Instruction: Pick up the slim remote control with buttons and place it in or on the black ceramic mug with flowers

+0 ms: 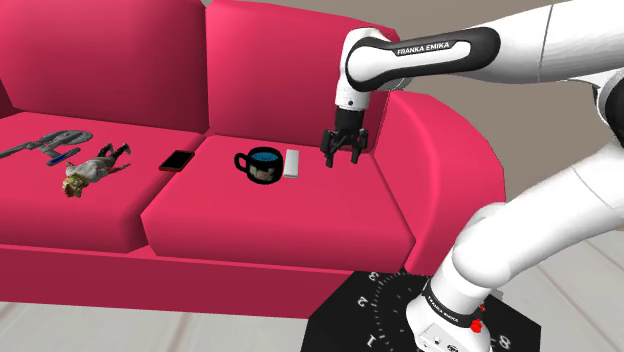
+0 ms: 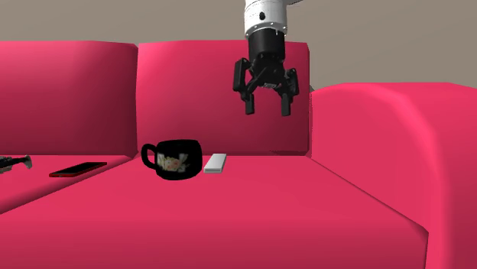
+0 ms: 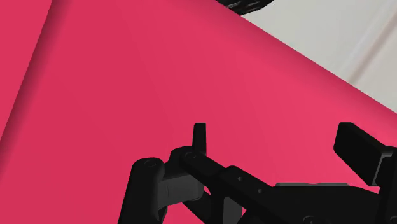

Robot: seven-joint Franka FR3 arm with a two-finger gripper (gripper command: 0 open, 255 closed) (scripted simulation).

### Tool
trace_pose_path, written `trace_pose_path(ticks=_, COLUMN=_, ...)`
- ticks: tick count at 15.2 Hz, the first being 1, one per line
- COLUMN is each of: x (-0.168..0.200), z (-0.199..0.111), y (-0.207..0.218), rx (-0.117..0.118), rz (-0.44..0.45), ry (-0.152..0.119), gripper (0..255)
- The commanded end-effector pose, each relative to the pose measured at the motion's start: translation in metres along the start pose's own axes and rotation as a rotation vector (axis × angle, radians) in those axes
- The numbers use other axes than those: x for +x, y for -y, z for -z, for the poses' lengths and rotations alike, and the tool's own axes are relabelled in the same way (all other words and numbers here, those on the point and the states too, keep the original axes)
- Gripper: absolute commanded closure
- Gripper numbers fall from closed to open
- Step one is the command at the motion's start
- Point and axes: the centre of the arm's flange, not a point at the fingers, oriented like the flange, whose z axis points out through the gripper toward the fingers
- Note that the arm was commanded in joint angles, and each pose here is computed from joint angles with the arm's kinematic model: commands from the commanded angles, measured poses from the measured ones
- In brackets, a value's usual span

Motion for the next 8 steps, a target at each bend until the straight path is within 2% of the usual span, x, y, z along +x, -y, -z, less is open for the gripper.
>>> trace_pose_path(ticks=1, x=0.025, z=-0.007, y=0.002, rx=-0.002, rz=-0.027, ry=-0.014, gripper=0)
trace_pose_path(ticks=8, x=0.107, z=-0.033, y=0.008, rx=-0.012, rz=-0.120, ry=-0.055, gripper=0)
